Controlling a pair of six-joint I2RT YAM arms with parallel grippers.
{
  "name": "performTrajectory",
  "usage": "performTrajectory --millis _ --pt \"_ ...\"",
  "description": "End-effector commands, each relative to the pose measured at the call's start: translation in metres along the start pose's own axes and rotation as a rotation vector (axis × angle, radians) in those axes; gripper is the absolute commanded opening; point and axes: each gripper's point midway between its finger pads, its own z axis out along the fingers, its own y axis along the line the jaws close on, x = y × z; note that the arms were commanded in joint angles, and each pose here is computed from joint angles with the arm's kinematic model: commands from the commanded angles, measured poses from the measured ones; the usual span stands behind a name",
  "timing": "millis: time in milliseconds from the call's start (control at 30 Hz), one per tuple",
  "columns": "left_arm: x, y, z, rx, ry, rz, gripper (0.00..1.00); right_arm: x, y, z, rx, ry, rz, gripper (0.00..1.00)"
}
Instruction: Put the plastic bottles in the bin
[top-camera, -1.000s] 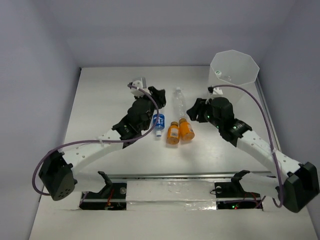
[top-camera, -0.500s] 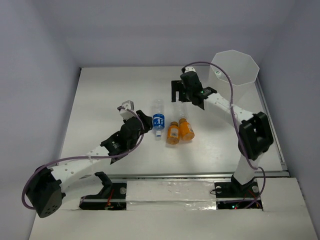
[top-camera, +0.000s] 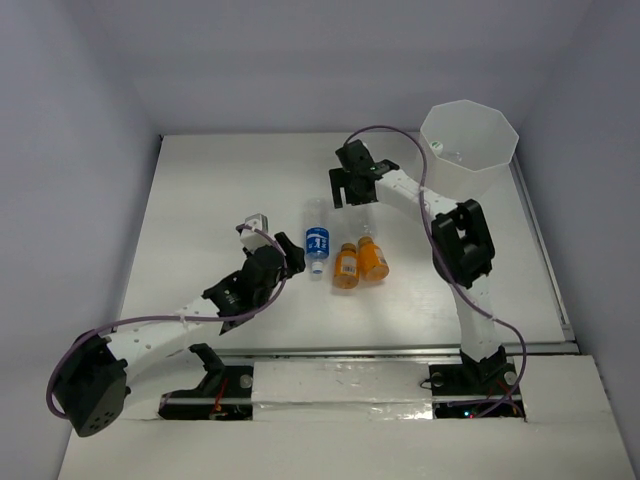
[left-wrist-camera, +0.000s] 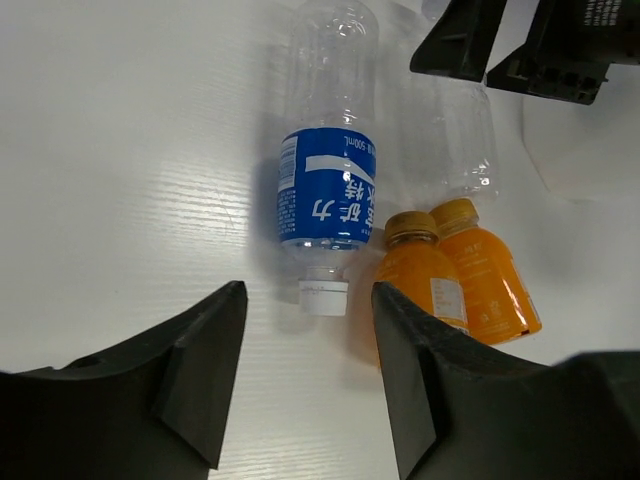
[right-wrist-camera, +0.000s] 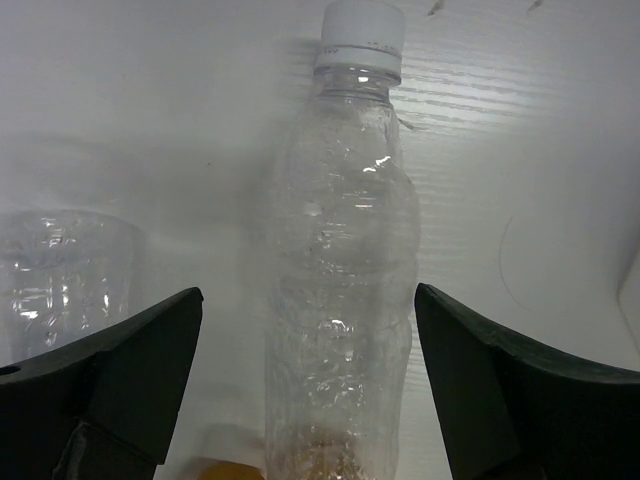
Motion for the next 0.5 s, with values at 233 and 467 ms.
performTrajectory --millis 233,467 --pt "-0.002 -0.002 0.008 0.025 -0.011 -0.010 0.63 -0.010 -0.009 0.013 0.046 0.029 -0.041 0.85" --pt "-0.003 -0.010 0.025 0.020 0.021 0.029 0.81 -0.030 -0.022 0.009 0.094 -0.043 -0.045 0.65"
